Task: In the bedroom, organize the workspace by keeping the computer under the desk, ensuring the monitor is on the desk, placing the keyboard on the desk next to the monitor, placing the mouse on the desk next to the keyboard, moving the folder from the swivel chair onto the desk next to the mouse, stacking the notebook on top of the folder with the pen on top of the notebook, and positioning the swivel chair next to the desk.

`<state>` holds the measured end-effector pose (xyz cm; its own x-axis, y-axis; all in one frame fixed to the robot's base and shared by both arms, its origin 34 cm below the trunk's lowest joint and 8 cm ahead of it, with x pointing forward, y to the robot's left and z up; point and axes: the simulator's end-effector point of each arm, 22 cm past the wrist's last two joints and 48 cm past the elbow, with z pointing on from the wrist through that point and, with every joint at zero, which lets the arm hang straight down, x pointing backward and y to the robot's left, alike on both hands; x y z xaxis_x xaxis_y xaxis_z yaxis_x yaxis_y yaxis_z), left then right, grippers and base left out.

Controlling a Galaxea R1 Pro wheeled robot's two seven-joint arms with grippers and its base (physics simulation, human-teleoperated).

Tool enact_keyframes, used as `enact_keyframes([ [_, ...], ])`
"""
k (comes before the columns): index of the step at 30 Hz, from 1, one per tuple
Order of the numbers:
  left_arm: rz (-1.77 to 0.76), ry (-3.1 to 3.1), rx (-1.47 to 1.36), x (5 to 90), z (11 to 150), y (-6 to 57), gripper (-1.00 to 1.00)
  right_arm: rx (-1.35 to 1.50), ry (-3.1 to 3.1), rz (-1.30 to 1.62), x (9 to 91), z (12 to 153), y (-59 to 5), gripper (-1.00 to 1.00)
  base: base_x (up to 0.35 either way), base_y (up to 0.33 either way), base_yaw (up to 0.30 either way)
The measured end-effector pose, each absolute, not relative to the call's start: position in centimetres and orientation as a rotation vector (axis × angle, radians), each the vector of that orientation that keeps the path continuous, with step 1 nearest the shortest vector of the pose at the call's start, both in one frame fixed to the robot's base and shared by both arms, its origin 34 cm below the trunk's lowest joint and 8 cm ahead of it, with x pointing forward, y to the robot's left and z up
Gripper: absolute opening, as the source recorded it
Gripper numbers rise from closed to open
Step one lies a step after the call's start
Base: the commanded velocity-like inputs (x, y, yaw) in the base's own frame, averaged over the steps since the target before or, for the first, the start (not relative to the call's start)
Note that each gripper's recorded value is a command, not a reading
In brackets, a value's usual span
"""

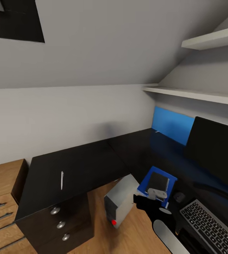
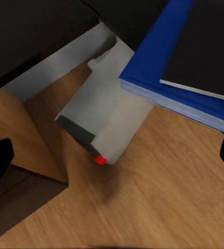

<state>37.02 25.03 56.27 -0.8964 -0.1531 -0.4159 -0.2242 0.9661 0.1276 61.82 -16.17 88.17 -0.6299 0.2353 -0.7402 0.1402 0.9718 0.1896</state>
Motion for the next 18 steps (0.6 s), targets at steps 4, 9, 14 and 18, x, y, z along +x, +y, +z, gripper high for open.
enact_keyframes([
  [4, 0.25, 2.704, -0.278, 36.9, 56.2, 25.5, 1.0, 0.207, 2.276, 0.168, 60.9, 87.8, -13.8, 1.0, 0.0, 0.0, 0.257],
  [9, 0.261, 2.636, -0.305, 38.0, 56.8, 26.3, 1.0, 0.166, 2.277, 0.174, 60.5, 87.6, -12.5, 1.0, 0.0, 0.0, 0.259],
  [14, 0.294, 2.554, -0.342, 38.5, 57.3, 28.0, 1.0, 0.113, 2.289, 0.188, 59.6, 87.1, -10.8, 1.0, 0.0, 0.0, 0.253],
  [18, 0.309, 2.544, -0.377, 37.9, 57.1, 28.7, 1.0, 0.082, 2.283, 0.183, 59.4, 87.1, -10.0, 1.0, 0.0, 0.0, 0.247],
])
